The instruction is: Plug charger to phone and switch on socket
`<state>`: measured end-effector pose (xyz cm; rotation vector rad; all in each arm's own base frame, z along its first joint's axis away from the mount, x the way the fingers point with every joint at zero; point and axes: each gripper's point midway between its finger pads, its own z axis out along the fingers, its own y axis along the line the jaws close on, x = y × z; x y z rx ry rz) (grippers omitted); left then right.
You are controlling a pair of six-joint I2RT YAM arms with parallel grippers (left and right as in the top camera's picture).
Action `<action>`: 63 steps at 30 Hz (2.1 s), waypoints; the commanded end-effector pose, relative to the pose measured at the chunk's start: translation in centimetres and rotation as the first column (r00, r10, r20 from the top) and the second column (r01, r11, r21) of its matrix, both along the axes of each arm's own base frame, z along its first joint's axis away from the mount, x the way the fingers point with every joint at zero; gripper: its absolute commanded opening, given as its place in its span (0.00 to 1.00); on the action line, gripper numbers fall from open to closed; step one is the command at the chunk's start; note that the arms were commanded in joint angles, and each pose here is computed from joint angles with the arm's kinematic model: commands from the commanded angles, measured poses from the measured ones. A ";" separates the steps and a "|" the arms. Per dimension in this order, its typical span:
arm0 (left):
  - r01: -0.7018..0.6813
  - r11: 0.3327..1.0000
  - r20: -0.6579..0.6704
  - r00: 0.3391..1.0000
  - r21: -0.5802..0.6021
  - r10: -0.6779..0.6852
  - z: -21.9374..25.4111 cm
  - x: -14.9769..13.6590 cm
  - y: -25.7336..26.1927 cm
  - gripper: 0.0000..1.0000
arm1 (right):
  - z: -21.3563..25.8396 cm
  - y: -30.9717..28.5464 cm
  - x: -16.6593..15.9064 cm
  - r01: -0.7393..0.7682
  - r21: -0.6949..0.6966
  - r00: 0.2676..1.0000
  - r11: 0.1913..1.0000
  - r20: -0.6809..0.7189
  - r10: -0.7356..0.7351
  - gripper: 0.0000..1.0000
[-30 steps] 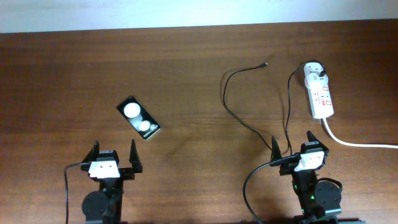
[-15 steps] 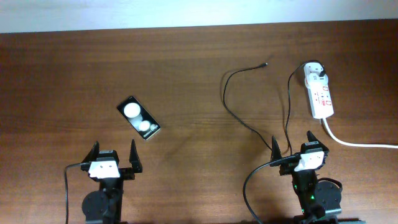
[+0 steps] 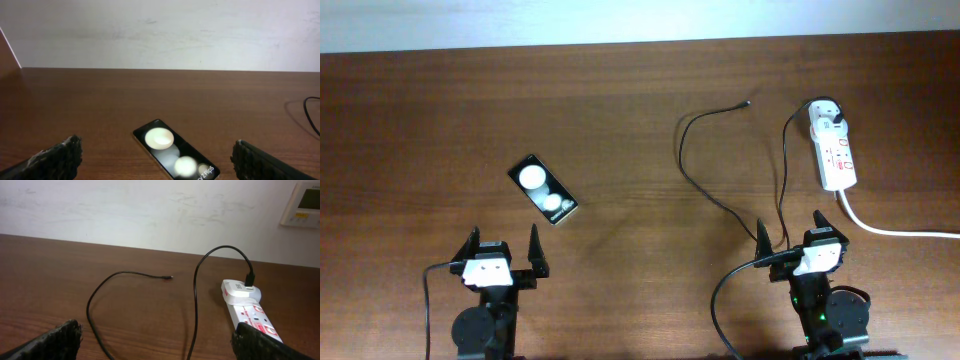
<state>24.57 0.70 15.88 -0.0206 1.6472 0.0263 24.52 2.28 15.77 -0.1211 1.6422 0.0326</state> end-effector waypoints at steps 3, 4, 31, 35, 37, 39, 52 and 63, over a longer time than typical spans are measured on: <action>0.012 1.000 -0.005 1.000 0.015 -0.011 -0.3 0.0 -0.2 0.99 | -0.3 -0.3 0.0 0.015 -0.001 1.000 1.000 -0.006 -0.015 0.99; 0.012 1.000 -0.005 1.000 0.014 -0.011 -0.3 0.0 -0.2 0.99 | -0.3 -0.3 0.0 0.015 -0.001 1.000 1.000 -0.006 -0.015 0.99; 0.095 0.995 0.219 0.971 0.027 -0.099 5.4 -0.2 -1.7 0.99 | -0.3 -0.3 0.0 0.015 -0.001 1.000 1.000 -0.006 -0.015 0.99; 0.091 0.995 0.333 0.938 0.041 -0.099 9.6 -1.2 -1.7 0.99 | -0.3 -0.3 0.0 0.015 -0.001 1.000 1.000 -0.006 -0.015 0.99; 0.090 0.995 0.362 0.927 0.044 -0.100 11.6 -1.8 -1.7 0.99 | -0.3 -0.3 0.0 0.015 -0.001 1.000 1.000 -0.006 -0.015 0.99; 0.089 0.995 0.378 0.920 0.046 -0.099 13.5 -2.4 -1.8 0.99 | -0.3 -0.3 0.0 0.015 -0.001 1.000 1.000 -0.006 -0.015 0.99; 0.095 0.995 -0.122 0.988 -0.024 -0.098 19.3 4.7 -1.6 0.99 | -0.3 -0.3 0.0 0.015 -0.001 1.000 1.000 -0.006 -0.015 0.99; 0.167 0.947 -0.611 0.731 -0.273 -0.305 13.7 8.9 -5.1 0.99 | -0.3 -0.3 0.0 0.015 -0.001 1.000 1.000 -0.006 -0.015 0.99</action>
